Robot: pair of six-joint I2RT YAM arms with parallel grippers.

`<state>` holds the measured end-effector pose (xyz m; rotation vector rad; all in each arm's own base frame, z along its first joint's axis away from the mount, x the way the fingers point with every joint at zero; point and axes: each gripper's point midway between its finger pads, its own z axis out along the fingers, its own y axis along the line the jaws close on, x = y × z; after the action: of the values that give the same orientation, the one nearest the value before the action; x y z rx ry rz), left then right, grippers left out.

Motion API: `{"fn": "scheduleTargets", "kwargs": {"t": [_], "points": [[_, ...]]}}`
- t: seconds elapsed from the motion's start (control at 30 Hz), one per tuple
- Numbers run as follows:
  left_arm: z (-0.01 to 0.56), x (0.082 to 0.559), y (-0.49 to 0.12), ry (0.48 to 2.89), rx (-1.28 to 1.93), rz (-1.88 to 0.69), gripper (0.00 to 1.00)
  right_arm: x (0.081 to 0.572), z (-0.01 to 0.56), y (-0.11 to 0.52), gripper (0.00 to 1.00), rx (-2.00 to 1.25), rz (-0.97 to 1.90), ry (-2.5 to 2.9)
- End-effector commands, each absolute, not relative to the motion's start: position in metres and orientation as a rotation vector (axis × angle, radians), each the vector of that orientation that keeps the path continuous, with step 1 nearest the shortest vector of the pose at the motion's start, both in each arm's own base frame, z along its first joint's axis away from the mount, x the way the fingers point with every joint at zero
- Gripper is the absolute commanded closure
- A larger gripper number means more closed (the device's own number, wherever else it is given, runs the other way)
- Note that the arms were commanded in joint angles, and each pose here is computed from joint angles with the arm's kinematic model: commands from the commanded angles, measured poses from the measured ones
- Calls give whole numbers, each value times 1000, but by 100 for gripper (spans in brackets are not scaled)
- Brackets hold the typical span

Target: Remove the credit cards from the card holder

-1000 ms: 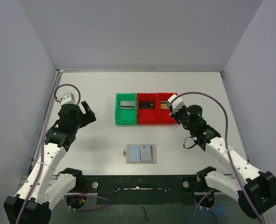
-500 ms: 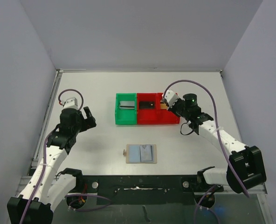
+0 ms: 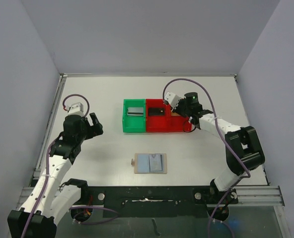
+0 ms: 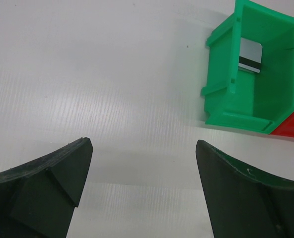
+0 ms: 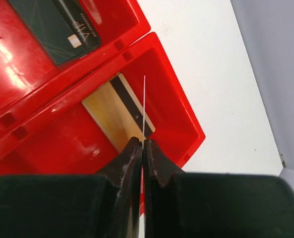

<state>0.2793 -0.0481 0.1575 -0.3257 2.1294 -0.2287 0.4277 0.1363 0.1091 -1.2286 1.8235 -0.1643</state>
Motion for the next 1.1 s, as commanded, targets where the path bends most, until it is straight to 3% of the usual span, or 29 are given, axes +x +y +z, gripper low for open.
{"fn": "scheduleTargets", "kwargs": {"t": [0.0,0.63,0.9,1.07], "points": [[182,288,-51,2033,-290,-260,15,466,141,136,100,-1194,-303,1703],[180,290,-54,2046,-268,-270,16,483,83,152,94,-1450,-441,1685],[179,290,-55,2053,-261,-274,16,474,82,147,76,-1436,-397,1679],[178,290,-55,2054,-259,-276,16,473,85,148,70,-1422,-357,1683]]}}
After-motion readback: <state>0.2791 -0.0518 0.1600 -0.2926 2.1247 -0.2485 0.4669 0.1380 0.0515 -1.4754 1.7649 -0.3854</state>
